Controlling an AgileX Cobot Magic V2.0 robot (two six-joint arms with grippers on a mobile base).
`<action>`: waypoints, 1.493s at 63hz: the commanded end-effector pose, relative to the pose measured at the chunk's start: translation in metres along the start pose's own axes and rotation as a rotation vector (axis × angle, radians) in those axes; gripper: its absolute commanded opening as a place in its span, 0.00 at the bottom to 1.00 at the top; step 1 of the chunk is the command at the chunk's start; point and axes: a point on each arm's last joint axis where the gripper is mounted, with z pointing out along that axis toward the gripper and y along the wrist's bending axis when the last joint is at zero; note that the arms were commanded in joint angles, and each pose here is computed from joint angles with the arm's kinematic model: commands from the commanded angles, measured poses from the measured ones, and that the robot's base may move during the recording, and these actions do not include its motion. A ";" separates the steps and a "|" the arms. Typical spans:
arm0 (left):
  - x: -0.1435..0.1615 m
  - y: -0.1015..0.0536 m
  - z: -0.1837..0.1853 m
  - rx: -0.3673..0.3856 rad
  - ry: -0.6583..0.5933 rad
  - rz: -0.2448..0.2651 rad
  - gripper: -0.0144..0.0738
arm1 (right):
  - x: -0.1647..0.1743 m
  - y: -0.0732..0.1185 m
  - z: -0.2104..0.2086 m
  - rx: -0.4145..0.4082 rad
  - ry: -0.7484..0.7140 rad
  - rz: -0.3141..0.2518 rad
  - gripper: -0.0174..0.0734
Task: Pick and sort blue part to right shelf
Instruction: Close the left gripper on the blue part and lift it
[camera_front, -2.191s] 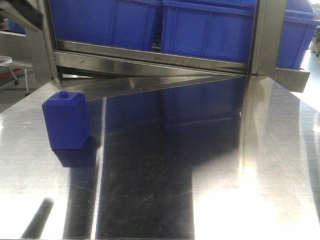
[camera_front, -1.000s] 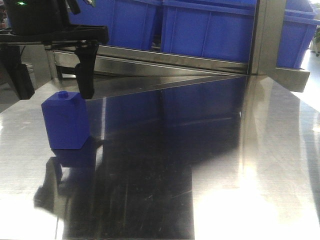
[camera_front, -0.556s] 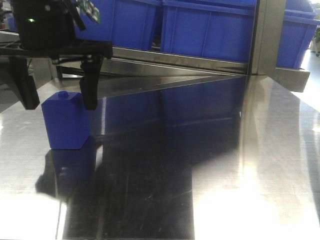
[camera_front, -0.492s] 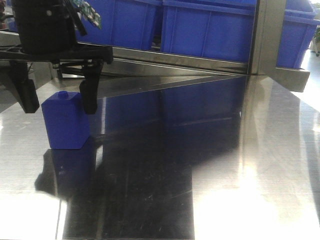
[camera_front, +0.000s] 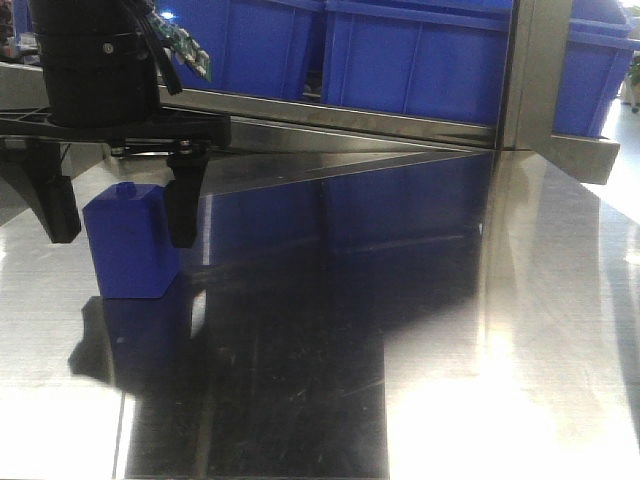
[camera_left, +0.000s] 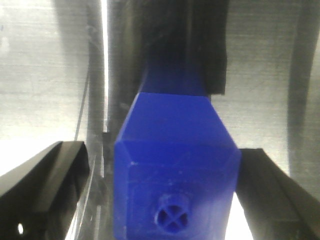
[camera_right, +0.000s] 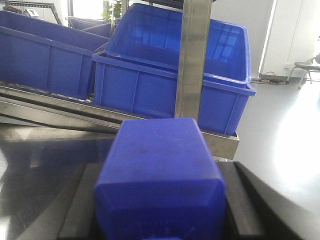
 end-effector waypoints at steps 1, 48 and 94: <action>0.001 -0.001 -0.024 0.032 -0.065 -0.008 0.85 | -0.018 0.000 -0.001 0.006 -0.111 -0.003 0.67; 0.007 0.001 -0.046 0.079 -0.104 -0.018 0.64 | -0.018 0.000 -0.001 0.006 -0.111 -0.003 0.67; 0.084 0.071 -0.087 0.278 -0.784 0.337 0.64 | -0.018 0.000 -0.001 0.006 -0.111 -0.003 0.67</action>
